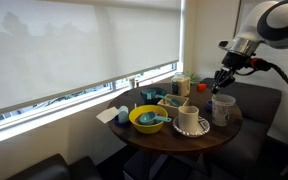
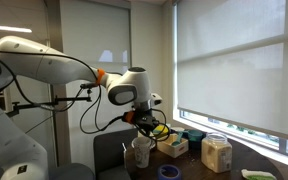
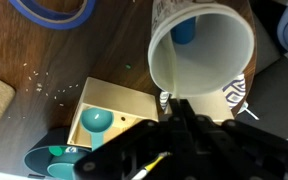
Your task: Pick up the two stacked paper coffee cups from the table and move them to the left side of the table, remove the spoon from the paper coffee cups and put it in the sugar jar
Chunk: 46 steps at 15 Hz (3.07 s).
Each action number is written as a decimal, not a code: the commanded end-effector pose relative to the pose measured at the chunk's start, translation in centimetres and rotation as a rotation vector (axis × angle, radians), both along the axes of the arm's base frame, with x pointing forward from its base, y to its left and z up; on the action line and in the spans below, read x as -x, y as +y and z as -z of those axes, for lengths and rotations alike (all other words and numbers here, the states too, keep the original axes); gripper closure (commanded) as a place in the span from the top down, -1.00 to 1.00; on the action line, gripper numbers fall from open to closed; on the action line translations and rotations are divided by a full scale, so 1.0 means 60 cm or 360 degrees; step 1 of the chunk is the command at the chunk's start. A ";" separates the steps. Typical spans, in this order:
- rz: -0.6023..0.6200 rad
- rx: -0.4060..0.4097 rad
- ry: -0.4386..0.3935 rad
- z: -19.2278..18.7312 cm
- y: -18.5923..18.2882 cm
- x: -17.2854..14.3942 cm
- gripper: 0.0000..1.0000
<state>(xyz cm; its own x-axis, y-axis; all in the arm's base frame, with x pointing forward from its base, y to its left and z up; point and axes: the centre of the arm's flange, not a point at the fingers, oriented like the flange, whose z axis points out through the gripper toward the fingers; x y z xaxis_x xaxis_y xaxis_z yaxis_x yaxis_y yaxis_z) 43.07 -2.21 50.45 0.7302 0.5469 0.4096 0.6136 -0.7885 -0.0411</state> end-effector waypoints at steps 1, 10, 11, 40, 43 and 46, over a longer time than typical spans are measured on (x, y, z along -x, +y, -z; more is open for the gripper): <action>0.0040 0.0008 -0.0029 -0.031 0.007 0.001 -0.98; -0.0024 -0.0005 -0.0305 -0.157 -0.016 0.051 -0.98; -0.0016 -0.0020 -0.0357 -0.177 -0.021 0.060 -0.98; 0.0666 -0.0187 -0.0478 -0.251 -0.394 -0.216 -0.98; 0.0698 -0.0239 -0.0469 -0.224 -0.374 -0.183 -0.92; 0.0720 -0.0257 -0.0452 -0.217 -0.394 -0.200 -0.92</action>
<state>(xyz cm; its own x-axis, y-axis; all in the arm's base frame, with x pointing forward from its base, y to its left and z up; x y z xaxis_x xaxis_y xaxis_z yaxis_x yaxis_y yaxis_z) 55.09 -25.88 63.46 0.7262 0.1182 0.6773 0.2198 -0.9733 -0.0657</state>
